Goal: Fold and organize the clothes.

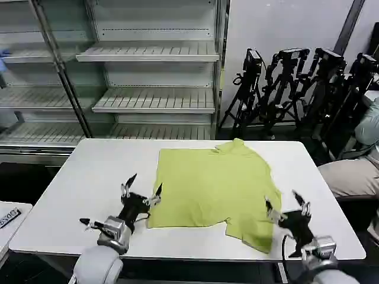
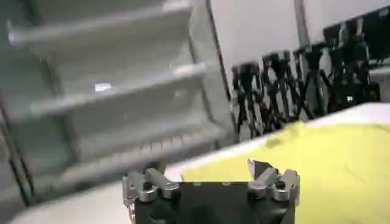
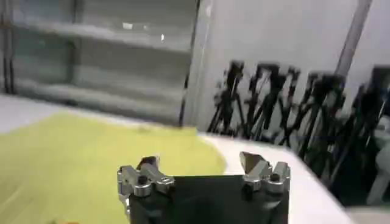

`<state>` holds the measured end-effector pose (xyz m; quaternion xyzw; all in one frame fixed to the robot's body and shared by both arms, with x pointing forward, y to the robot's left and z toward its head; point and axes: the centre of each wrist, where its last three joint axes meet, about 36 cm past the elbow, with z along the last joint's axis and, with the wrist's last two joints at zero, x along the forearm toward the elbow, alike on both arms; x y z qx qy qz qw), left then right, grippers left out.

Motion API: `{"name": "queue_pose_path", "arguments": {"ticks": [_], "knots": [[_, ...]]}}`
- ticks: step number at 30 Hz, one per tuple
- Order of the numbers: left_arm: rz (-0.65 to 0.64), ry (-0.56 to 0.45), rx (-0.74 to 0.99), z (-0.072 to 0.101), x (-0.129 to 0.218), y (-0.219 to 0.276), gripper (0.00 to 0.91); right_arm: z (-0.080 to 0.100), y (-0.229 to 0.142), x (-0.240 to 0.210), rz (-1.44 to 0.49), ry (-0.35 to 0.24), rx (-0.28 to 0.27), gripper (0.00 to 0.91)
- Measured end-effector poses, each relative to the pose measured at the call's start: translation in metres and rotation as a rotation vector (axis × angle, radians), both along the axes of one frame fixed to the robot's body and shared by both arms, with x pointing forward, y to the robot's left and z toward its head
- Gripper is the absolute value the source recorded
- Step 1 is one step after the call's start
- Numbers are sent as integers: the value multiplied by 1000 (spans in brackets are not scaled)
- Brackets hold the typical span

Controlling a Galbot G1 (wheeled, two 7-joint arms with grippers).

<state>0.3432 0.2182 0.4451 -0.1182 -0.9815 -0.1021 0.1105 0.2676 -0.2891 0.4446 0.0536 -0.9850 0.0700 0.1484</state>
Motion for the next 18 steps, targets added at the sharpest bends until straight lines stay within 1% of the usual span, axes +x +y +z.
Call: {"name": "queue_pose_path", "arguments": {"ticks": [2, 6, 11, 16, 17, 18], "knots": [[3, 52, -6, -4, -8, -1, 907, -4, 3, -6, -1, 22, 9, 907], [18, 123, -30, -8, -16, -3, 907, -11, 8, -16, -6, 59, 27, 907], [47, 186, -60, -10, -23, -1, 907, -18, 12, -22, -14, 89, 37, 907], [76, 224, -79, -12, -23, 1, 907, -22, 15, -23, -14, 119, 46, 907], [80, 232, -80, -13, -23, 2, 907, -22, 15, -23, -16, 124, 50, 836], [85, 238, -82, -13, -23, 1, 856, -23, 16, -23, -18, 132, 53, 595]]}}
